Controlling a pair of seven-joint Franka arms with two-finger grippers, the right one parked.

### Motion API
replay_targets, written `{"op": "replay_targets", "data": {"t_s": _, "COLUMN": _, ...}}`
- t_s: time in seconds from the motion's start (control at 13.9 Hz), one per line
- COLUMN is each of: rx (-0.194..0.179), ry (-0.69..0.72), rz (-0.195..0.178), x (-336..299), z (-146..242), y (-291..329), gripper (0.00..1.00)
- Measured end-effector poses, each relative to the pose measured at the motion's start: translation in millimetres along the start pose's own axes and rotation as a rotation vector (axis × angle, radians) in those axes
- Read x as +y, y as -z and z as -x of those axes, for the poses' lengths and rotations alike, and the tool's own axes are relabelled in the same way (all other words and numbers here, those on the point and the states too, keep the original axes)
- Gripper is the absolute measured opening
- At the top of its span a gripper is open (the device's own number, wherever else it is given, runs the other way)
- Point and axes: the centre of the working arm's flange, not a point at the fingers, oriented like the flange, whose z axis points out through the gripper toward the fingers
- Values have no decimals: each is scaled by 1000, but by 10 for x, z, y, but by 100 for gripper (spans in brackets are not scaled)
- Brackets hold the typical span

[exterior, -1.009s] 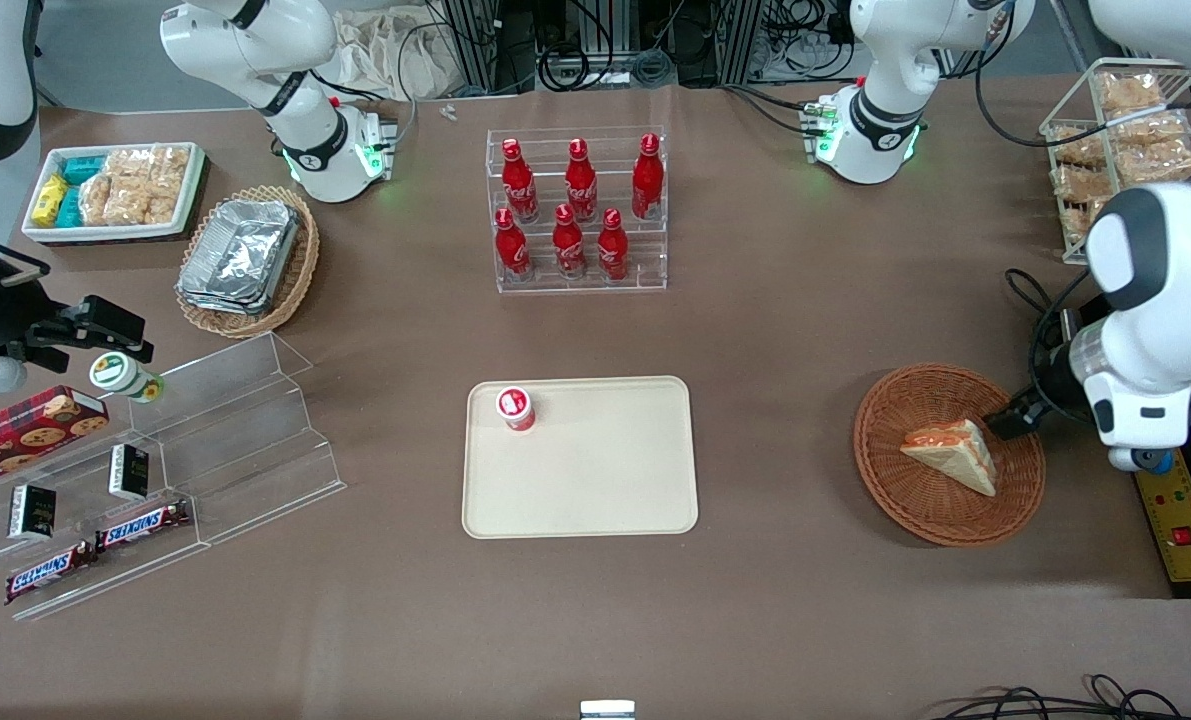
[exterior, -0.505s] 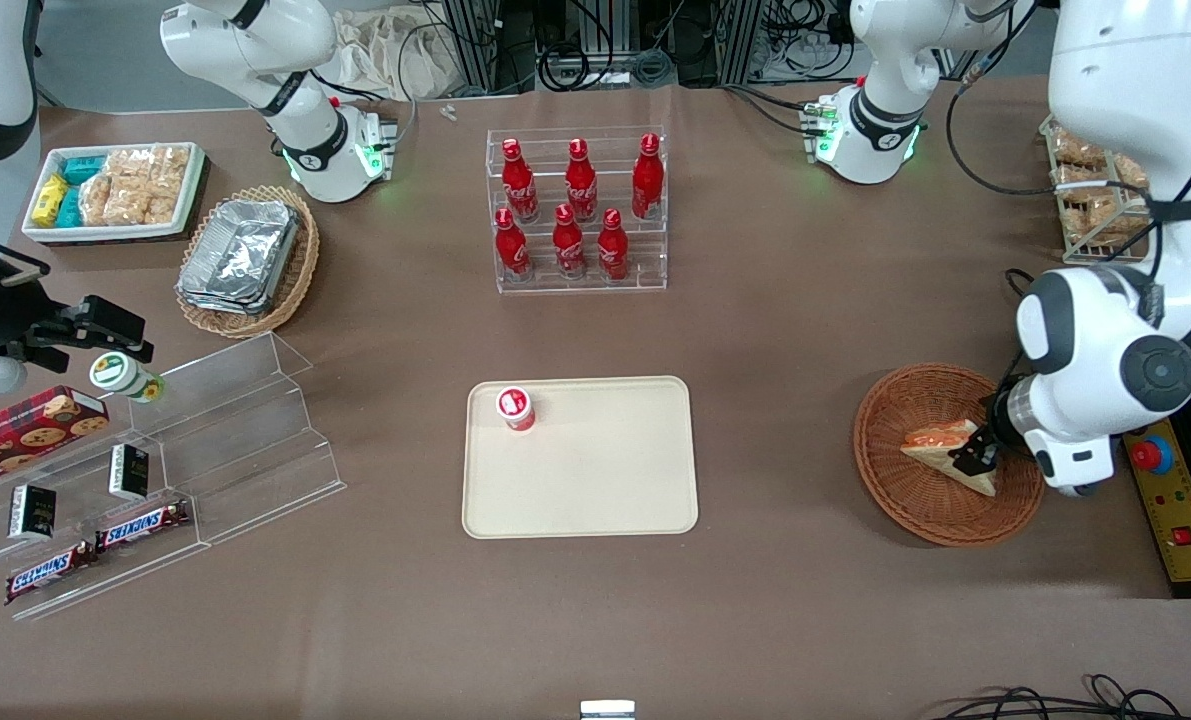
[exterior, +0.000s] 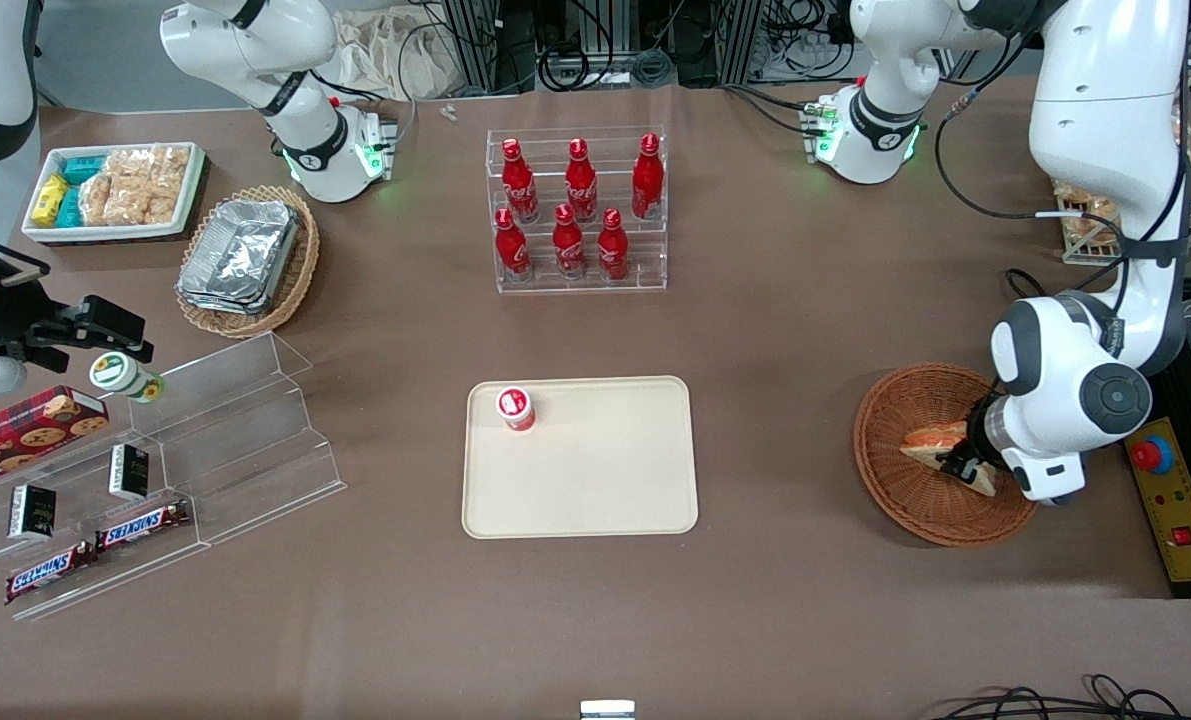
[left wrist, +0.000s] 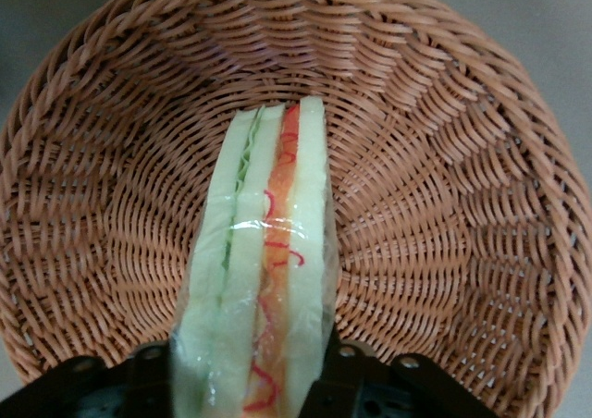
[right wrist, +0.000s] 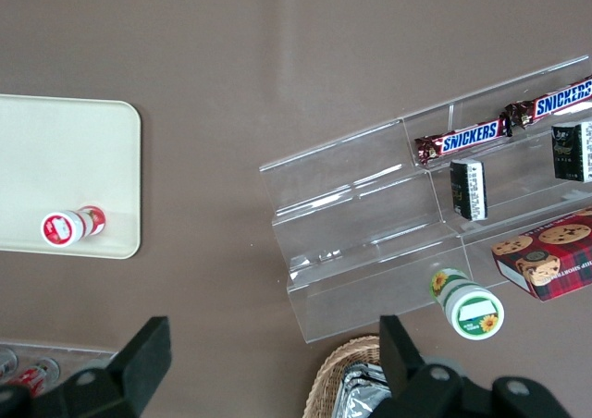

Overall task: Place sandwich from basket to tray
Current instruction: 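Lower the left gripper and close it on the wrapped sandwich, then lift the sandwich out of the basket and carry it toward the white tray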

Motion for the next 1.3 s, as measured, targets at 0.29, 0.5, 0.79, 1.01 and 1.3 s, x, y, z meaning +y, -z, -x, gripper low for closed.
{"op": "replay_targets", "data": {"t_s": 0.29, "rx": 14, "ry": -36, "rz": 23, "x": 36, "z": -15, "y": 360, "gripper": 34}}
{"op": "replay_targets", "data": {"t_s": 0.5, "rx": -24, "ry": -175, "rz": -6, "x": -50, "z": 80, "y": 1075, "gripper": 25}}
{"op": "replay_targets", "data": {"t_s": 0.79, "rx": -43, "ry": -446, "rz": 2, "x": 112, "z": 681, "y": 1663, "gripper": 20}}
{"op": "replay_targets", "data": {"t_s": 1.01, "rx": -70, "ry": -612, "rz": 29, "x": 432, "z": 1386, "y": 1902, "gripper": 20}}
{"op": "replay_targets", "data": {"t_s": 1.3, "rx": -98, "ry": -768, "rz": 70, "x": 915, "z": 2397, "y": 1889, "gripper": 20}}
